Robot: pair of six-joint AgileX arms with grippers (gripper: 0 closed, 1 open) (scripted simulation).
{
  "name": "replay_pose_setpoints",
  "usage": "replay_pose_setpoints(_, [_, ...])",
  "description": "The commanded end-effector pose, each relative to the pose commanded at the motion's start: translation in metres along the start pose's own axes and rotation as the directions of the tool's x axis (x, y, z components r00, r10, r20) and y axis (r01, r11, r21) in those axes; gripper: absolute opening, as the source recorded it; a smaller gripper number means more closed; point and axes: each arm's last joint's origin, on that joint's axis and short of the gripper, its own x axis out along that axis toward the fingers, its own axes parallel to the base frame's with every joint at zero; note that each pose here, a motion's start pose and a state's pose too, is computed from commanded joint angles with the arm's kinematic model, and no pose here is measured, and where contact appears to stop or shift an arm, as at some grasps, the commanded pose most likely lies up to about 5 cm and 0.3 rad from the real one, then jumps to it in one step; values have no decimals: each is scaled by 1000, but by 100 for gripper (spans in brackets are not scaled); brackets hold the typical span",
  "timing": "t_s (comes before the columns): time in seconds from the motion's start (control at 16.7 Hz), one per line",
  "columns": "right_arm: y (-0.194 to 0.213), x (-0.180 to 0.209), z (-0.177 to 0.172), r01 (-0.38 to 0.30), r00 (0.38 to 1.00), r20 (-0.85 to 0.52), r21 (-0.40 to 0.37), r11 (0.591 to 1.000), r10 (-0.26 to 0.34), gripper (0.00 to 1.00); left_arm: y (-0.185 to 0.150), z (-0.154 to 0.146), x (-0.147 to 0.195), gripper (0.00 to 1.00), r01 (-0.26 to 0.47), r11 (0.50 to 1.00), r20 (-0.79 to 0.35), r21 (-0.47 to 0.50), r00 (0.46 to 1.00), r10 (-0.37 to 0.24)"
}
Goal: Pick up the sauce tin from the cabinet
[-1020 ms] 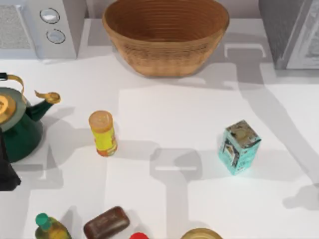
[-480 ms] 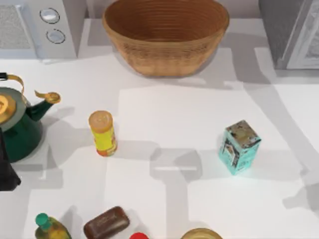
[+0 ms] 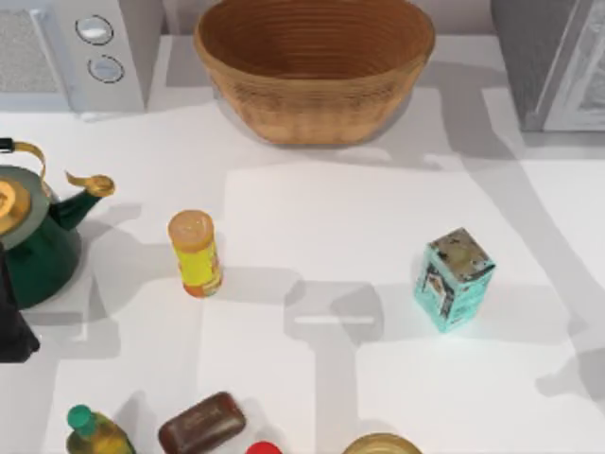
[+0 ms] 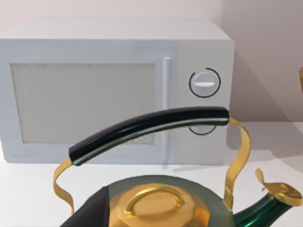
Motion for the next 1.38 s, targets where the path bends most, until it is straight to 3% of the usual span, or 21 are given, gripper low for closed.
replay_pose_setpoints(0.6, [0, 0, 0, 0, 1000, 0, 0, 1000, 0, 2, 0, 0, 0, 100, 0, 1000, 0, 0, 1000, 0])
replay_pose_setpoints(1.2, [1, -2, 1, -2, 1000, 0, 1, 1000, 2, 0, 0, 0, 0, 100, 0, 1000, 0, 0, 1000, 0])
replay_pose_setpoints(1.38, [11, -32, 15, -1, 1000, 0, -3, 1000, 1, 0, 0, 0, 0, 100, 0, 1000, 0, 0, 1000, 0])
